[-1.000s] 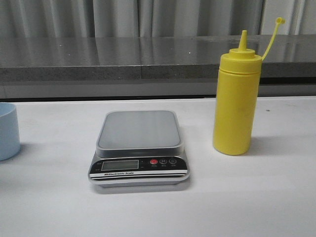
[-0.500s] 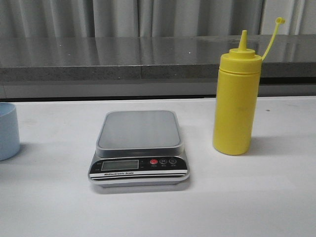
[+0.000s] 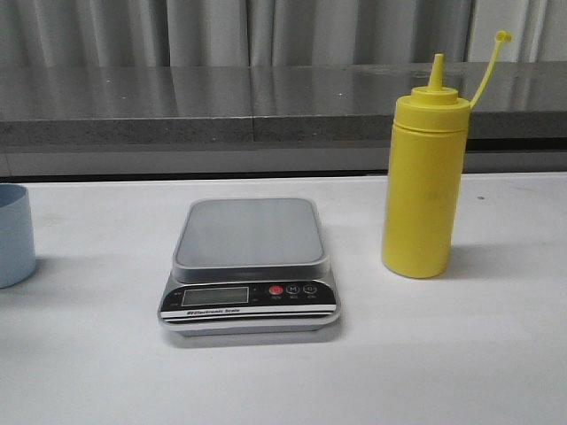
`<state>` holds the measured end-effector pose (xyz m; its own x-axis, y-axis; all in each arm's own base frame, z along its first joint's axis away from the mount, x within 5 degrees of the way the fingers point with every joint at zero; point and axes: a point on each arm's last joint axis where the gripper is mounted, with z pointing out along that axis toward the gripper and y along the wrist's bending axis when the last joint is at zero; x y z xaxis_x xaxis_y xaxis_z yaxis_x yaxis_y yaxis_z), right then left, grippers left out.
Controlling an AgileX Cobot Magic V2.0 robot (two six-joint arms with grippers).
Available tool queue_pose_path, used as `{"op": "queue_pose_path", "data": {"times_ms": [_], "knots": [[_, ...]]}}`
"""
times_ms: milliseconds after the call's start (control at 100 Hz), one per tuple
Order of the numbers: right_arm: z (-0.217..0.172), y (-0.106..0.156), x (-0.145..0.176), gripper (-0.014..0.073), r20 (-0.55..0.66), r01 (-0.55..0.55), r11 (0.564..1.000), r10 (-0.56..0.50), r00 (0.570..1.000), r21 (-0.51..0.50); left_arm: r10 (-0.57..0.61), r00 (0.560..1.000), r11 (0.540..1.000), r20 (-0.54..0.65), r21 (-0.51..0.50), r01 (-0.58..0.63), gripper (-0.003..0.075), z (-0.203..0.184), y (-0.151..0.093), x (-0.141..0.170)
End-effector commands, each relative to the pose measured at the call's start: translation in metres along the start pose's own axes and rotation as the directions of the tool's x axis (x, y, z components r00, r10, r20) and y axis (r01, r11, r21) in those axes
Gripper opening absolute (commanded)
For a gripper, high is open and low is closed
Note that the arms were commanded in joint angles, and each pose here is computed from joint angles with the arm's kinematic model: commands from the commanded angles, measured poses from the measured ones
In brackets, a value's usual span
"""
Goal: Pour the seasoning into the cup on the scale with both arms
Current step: 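Lower the left gripper over the light blue cup and grasp it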
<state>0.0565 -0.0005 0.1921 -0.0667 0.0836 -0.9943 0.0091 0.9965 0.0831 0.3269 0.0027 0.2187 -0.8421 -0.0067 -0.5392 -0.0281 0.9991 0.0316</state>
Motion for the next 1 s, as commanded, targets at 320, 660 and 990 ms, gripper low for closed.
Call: {"op": "queue_pose_path", "data": {"times_ms": [320,660,990], "knots": [[-0.003,0.001,-0.015,-0.0066,0.120,0.017,1.000,-0.016,0.993,-0.006,-0.015,0.997,1.000,0.079,0.017,0.013,0.0579,0.009,-0.003,-0.014],[-0.003,0.001,-0.015,-0.0066,0.120,0.017,1.000,-0.016,0.993,-0.006,-0.066,0.995,0.997,0.073,0.042,0.063,0.0114,0.009,-0.005,-0.013],[-0.003,0.001,-0.015,-0.0066,0.120,0.017,1.000,-0.016,0.993,-0.006,-0.090,0.995,0.995,0.043,0.051,0.088,-0.0020,0.004,-0.006,-0.018]]}}
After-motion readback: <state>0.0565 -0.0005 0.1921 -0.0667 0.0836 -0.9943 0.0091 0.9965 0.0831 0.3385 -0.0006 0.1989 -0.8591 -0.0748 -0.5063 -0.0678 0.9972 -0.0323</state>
